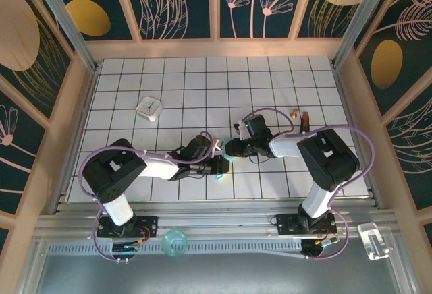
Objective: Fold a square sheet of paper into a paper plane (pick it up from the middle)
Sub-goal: Fold the wing for the fifth time at the center of the table.
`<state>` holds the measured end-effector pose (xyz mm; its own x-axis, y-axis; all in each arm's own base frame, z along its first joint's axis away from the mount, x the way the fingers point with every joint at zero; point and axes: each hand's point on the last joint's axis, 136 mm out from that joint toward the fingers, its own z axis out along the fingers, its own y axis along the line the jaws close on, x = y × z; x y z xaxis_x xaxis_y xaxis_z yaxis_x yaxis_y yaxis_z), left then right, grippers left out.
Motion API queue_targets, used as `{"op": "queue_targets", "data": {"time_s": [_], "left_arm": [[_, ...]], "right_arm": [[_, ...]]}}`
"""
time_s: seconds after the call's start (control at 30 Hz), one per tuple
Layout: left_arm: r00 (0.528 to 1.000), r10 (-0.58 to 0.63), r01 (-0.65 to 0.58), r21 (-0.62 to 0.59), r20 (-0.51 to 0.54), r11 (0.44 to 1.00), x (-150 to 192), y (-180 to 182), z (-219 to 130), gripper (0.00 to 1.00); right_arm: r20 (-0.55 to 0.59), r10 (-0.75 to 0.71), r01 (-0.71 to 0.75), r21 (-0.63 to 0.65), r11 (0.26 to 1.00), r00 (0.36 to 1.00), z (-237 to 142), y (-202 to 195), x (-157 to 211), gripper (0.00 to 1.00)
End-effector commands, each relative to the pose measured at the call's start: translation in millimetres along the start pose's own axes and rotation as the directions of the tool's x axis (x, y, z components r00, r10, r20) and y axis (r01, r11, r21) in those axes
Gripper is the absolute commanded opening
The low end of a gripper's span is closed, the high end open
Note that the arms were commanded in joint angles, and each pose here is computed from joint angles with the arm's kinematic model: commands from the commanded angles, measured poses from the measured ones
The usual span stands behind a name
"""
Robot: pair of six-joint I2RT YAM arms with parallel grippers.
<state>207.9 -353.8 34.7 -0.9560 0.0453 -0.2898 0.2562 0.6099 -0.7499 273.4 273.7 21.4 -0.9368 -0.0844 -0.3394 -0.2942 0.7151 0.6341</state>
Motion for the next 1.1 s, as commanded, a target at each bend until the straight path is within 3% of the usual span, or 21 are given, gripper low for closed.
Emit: {"op": "queue_targets", "data": {"time_s": [0.0,1.07], "left_arm": [[1.0,-0.017,0.017,0.006,-0.024,1.0,6,5,2,0.16],[0.99,-0.069,0.074,0.034,-0.122,0.997,43,9,-4,0.21]], "right_arm": [[-0.095,0.06,-0.048,0.119,0.992,0.994,8,-35,30,0.21],[-0.1,0.064,-0.05,0.137,0.989,0.993,9,-39,32,0.21]]}}
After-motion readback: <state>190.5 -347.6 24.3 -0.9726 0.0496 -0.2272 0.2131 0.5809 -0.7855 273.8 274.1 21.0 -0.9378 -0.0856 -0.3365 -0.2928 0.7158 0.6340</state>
